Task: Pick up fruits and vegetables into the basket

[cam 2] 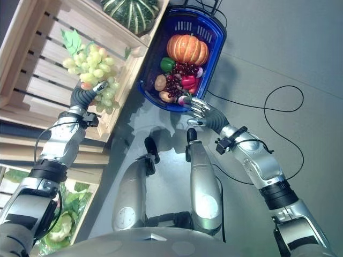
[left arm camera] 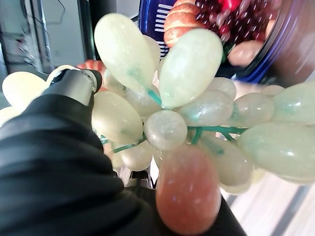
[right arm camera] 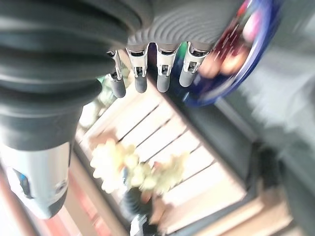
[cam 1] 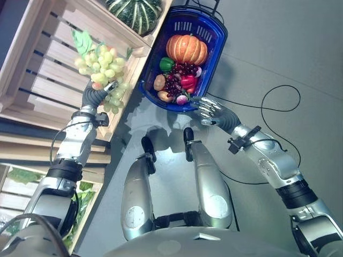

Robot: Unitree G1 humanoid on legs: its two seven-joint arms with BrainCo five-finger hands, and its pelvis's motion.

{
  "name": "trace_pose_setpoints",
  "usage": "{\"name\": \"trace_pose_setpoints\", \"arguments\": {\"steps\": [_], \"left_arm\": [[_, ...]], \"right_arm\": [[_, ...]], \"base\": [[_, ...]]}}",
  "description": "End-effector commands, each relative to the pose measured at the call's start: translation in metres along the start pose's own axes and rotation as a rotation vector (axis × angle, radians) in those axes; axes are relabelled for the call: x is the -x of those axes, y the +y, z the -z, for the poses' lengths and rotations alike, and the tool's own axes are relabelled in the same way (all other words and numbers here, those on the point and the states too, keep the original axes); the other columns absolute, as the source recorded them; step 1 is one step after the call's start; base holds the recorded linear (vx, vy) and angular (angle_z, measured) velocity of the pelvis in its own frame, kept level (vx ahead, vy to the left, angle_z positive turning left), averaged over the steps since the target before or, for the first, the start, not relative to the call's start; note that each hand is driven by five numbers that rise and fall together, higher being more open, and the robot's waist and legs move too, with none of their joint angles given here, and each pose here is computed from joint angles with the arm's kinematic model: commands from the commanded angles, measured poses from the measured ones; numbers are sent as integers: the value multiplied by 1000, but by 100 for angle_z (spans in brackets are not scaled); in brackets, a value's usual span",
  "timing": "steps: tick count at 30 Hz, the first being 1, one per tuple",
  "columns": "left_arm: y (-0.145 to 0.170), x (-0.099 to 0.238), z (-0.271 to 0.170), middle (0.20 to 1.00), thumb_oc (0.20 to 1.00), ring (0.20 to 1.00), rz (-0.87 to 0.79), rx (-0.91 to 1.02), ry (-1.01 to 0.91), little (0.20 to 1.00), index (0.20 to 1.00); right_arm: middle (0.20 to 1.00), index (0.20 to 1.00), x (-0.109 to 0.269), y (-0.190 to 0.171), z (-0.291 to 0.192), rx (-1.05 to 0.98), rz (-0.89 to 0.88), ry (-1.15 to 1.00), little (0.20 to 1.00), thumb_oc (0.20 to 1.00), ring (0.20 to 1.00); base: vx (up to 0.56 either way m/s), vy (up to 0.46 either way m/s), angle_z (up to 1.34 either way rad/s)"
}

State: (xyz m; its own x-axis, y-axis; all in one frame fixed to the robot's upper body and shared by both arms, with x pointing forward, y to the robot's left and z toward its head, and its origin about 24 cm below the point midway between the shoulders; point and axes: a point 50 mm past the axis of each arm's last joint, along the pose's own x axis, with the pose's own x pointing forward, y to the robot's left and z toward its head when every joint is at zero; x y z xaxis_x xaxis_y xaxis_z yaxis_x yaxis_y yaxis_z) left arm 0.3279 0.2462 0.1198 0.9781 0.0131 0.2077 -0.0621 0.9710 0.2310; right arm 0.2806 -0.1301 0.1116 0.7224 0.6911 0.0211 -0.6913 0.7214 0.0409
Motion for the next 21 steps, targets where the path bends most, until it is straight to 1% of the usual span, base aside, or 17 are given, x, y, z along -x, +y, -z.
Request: {"name": "trace_pose_setpoints", "arguments": {"steps": [1,5,7,8,11,15,16,19,21], "left_arm": [[3,2,-39,200,200,200,-12,-145,-231,200,200],[-5,3,-53,200,200,200,1,-259,-310,200,200],[-8,4,-59,200,200,200,-2,-367,-357,200,200],[-8,5,-60,200,200,200,-3,-377,-362,200,200],[-13,7,-69,200,200,200,8,-516,-413,200,200],[-16,9,-74,200,200,200,7,-614,-439,200,200],[-16,9,-74,200,200,200,11,-622,-438,200,200],[-21,11,-73,200,200,200,-3,-727,-462,200,200],[-24,12,-70,200,200,200,-11,-824,-462,200,200]], "right_arm": [[1000,1000,-14,33,-27,-88,-188,-167,1000,1000,1000],[1000,1000,-27,49,-36,-152,-227,-208,1000,1000,1000],[1000,1000,-31,53,-37,-169,-212,-213,1000,1000,1000],[1000,1000,-31,53,-38,-171,-207,-215,1000,1000,1000],[1000,1000,-35,54,-41,-205,-150,-236,1000,1000,1000],[1000,1000,-37,52,-43,-237,-85,-259,1000,1000,1000],[1000,1000,-39,52,-43,-264,-64,-257,1000,1000,1000],[1000,1000,-42,48,-38,-323,15,-246,1000,1000,1000],[1000,1000,-44,45,-31,-383,81,-232,1000,1000,1000]], "base": [[-9,-20,10],[-8,-24,12],[8,-10,16],[12,-17,8],[22,-23,17],[11,-18,10],[0,0,0],[0,0,0],[2,3,2]]}}
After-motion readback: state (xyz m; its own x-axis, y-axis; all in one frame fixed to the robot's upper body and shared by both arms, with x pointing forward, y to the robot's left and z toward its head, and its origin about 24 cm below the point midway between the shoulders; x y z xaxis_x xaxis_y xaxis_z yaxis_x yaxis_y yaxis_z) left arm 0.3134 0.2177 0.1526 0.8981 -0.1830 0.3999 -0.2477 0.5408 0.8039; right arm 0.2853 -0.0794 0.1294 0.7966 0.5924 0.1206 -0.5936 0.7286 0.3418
